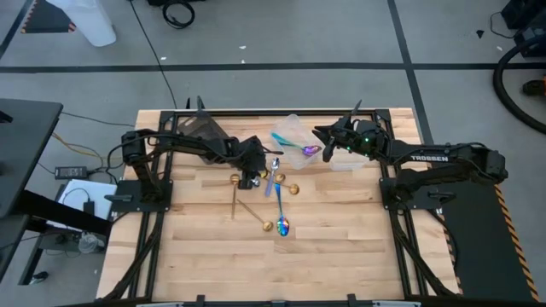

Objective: Sort silverware by color (type)
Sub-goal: Put the purple spoon into the black bin

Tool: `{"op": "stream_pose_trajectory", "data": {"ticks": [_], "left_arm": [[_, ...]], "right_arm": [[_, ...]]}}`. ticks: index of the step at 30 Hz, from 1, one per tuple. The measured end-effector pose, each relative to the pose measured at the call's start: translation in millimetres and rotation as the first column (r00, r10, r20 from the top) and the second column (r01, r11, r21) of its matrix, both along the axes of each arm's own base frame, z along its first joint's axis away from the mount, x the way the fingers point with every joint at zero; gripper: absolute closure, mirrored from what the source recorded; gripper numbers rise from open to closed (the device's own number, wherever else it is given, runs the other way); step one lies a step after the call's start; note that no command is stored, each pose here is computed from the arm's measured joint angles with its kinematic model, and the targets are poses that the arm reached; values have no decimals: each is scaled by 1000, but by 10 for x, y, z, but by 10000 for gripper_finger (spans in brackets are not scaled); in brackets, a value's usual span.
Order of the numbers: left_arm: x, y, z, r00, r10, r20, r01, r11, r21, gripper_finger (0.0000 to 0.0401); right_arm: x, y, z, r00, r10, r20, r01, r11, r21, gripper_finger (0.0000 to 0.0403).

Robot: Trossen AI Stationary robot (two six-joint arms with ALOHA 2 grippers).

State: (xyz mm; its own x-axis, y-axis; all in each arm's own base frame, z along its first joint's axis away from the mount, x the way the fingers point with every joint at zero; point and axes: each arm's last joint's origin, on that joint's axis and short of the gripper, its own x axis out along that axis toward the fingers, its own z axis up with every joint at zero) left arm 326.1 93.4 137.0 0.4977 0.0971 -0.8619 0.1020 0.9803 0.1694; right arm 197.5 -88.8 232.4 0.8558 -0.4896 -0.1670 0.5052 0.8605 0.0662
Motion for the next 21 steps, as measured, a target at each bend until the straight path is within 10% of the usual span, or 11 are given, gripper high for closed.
{"op": "stream_pose_trajectory", "data": {"ticks": [21], "left_arm": [[-8,-5,-68,999,-12,-39,12,1000,2,358]], "right_arm": [[0,0,-1,1000,0,-1,0,1000,1,315]]}}
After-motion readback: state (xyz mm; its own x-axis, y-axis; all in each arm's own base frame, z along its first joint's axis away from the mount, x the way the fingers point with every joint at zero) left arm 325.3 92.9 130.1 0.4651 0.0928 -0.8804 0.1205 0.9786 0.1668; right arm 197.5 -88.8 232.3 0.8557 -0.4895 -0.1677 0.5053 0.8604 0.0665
